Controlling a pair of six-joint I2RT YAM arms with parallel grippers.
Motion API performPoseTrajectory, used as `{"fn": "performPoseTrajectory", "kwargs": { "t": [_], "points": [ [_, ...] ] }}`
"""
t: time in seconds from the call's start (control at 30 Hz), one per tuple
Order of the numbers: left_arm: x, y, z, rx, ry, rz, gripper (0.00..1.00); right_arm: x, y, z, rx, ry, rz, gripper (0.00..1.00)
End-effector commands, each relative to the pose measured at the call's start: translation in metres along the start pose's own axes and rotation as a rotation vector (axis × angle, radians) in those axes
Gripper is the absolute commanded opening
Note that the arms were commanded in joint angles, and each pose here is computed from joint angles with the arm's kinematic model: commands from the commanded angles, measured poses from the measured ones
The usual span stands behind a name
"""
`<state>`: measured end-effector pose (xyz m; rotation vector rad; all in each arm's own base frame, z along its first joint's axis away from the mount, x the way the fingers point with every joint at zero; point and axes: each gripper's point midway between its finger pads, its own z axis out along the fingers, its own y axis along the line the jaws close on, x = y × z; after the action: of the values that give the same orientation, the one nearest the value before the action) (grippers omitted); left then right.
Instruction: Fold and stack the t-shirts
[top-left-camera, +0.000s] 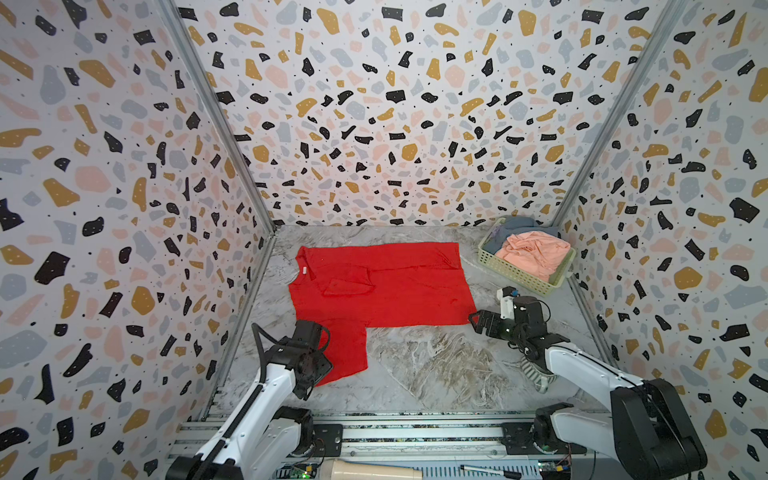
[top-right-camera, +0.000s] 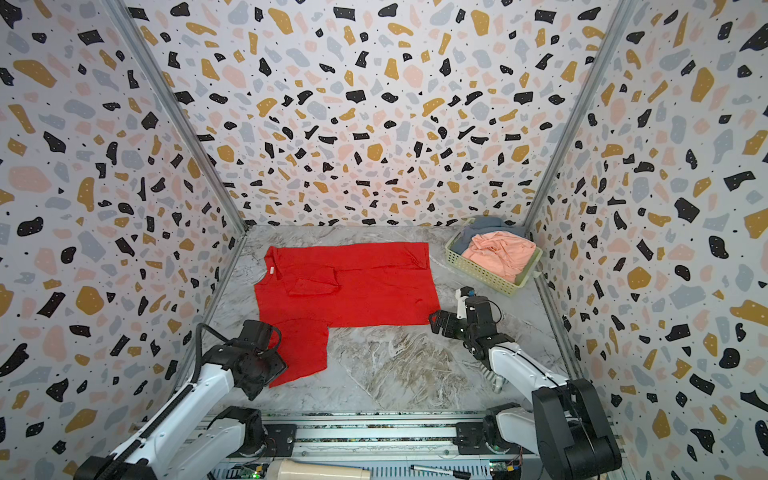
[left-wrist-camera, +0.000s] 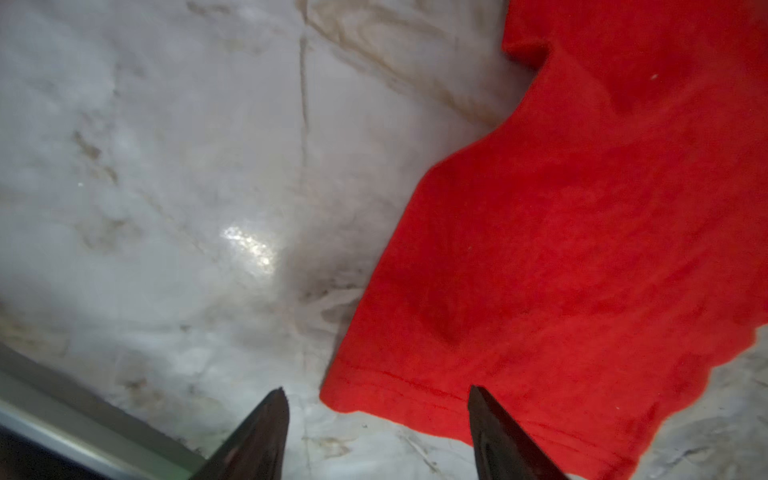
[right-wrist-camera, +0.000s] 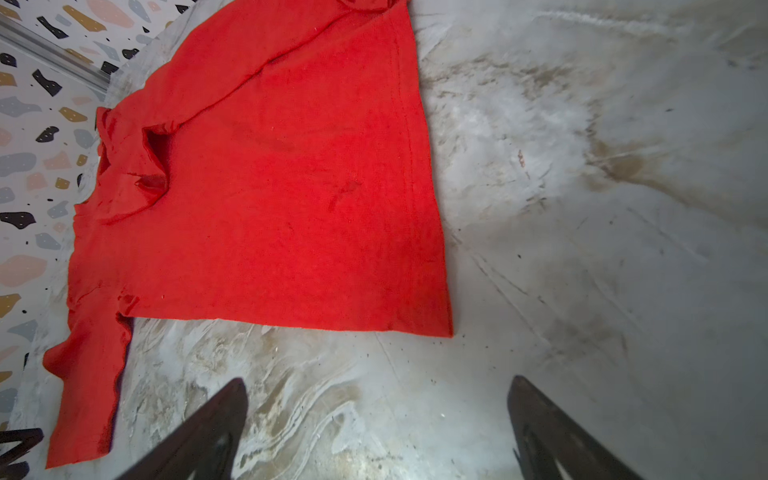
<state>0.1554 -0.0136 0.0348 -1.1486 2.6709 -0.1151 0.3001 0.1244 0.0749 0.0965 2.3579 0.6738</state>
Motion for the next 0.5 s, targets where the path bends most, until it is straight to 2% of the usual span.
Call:
{"fn": "performPoseTrajectory", "kwargs": {
  "t": [0.0,0.27,0.4,0.47],
  "points": [
    [0.014,0.009,0.007,-0.013,0.047,-0.061,0.67,-0.019,0.01,-0.002,-0.024,-0.036,-0.022,0.97],
    [0.021,0.007,0.024,0.045,0.052,-0.124,0.62,-0.03,0.015,-0.002,-0.036,-0.056,-0.037,0.97],
    [0.025,0.007,0.035,0.075,0.051,-0.158,0.54,-0.031,0.015,-0.002,-0.033,-0.052,-0.039,0.97],
    [0.024,0.007,0.038,0.079,0.043,-0.162,0.46,-0.029,0.012,-0.003,-0.028,-0.047,-0.033,0.97]
  ]
}}
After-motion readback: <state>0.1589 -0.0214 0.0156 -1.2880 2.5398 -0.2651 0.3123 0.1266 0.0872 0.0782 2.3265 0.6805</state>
